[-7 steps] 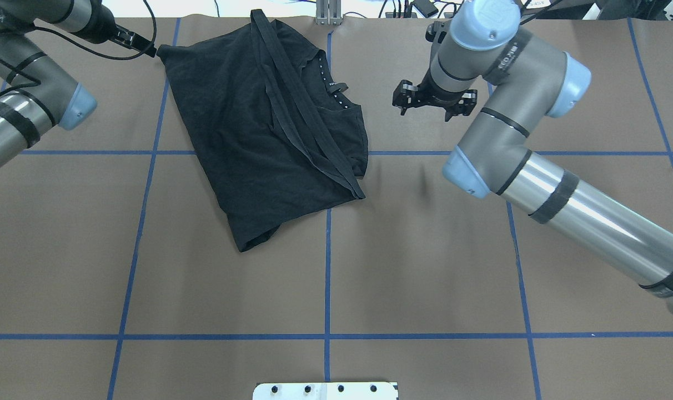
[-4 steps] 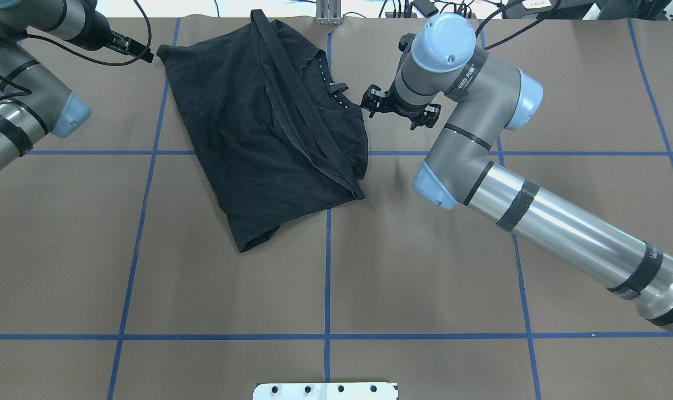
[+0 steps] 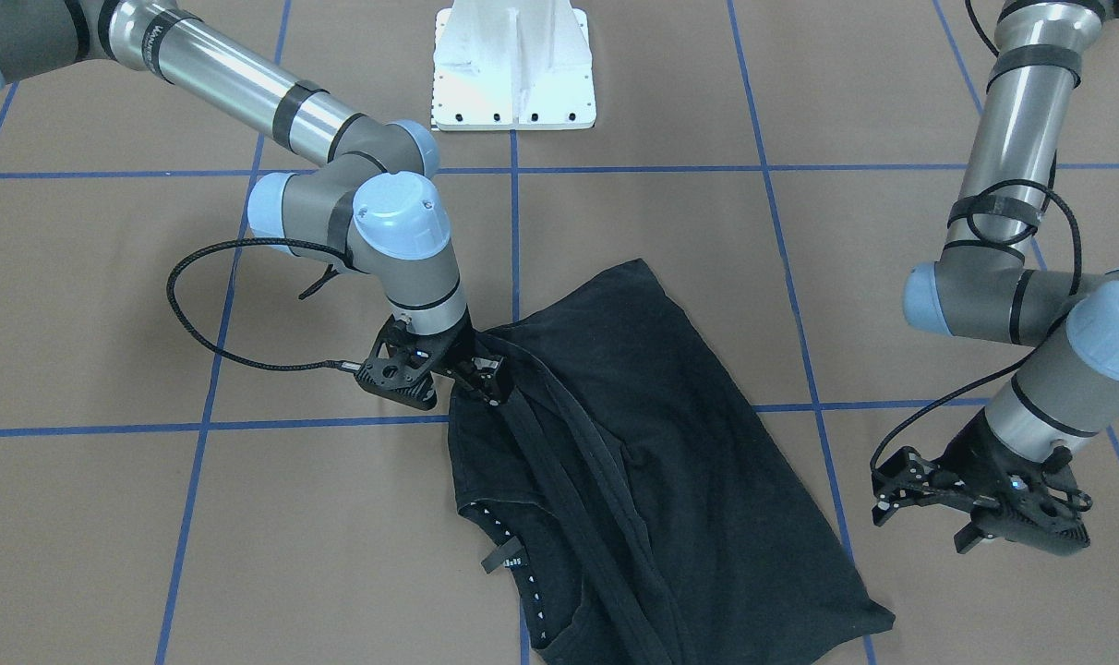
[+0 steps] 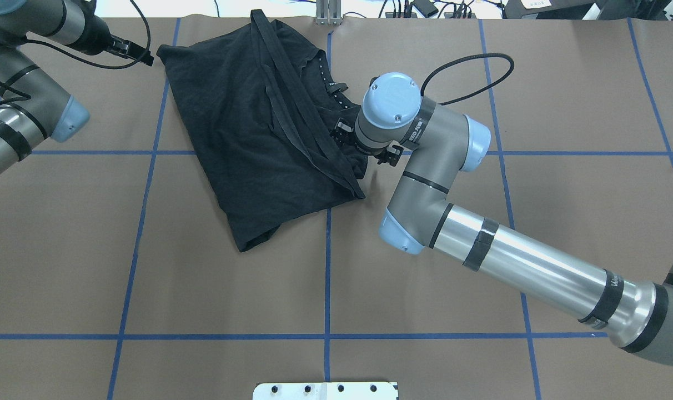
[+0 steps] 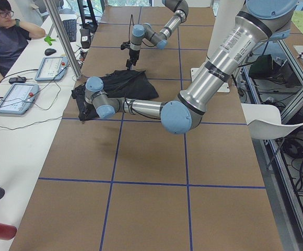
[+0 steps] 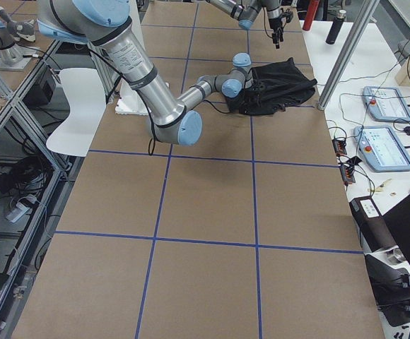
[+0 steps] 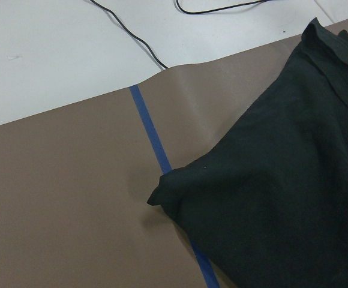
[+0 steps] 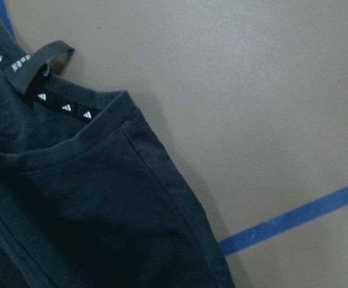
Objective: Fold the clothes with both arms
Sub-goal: 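Move the right gripper onto the shirt's collar edge and grasp it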
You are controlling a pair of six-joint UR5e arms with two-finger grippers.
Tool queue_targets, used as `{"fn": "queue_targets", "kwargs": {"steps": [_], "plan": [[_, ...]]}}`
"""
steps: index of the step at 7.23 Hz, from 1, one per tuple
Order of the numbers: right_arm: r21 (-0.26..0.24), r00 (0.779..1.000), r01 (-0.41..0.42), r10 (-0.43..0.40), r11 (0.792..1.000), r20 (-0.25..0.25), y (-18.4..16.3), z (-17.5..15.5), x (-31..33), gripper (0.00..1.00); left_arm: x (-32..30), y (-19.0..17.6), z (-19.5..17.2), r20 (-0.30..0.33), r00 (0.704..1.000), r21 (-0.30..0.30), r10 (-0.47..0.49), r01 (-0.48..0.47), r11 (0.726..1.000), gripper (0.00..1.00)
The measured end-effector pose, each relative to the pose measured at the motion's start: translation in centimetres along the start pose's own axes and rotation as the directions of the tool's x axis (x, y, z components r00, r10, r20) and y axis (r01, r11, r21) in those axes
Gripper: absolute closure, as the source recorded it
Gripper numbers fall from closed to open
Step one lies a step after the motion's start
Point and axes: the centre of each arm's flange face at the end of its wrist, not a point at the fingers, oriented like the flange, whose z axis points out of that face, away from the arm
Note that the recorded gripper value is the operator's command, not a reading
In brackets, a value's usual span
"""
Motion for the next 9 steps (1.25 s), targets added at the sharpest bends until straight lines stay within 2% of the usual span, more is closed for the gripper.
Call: {"fn": "queue_targets", "kwargs": {"steps": [2,3,4,5,6,9], "plan": [[-0.009,1.0,0.003,-0.003,1.0,-0.009,1.8,0.8,0.0,0.06,-0.1,0.2,0.1,0.001,1.0,-0.002,-0.002,0.002,1.0,0.0],[-0.012,1.0,0.007,-0.007,1.0,-0.011,2.4,1.0,0.0,0.15,-0.2,0.3,0.1,0.001,1.0,-0.003,-0.003,0.003,1.0,0.0],[-0.012,1.0,0.011,-0.011,1.0,-0.012,2.8,1.2,0.0,0.39,-0.2,0.4,0.1,0.002,1.0,-0.004,-0.003,0.003,1.0,0.0],[-0.008,1.0,0.016,-0.016,1.0,-0.011,3.1,1.2,-0.1,0.82,-0.2,0.4,0.1,0.002,1.0,-0.004,-0.003,0.003,1.0,0.0],[-0.006,1.0,0.023,-0.023,1.0,-0.008,3.3,1.1,-0.3,1.0,-0.3,0.5,0.2,0.002,1.0,-0.006,-0.004,0.004,1.0,0.0],[-0.001,1.0,0.027,-0.027,1.0,0.003,2.7,0.5,-0.8,1.0,-0.4,0.6,0.3,0.003,1.0,-0.008,-0.005,0.005,1.0,0.0]]}}
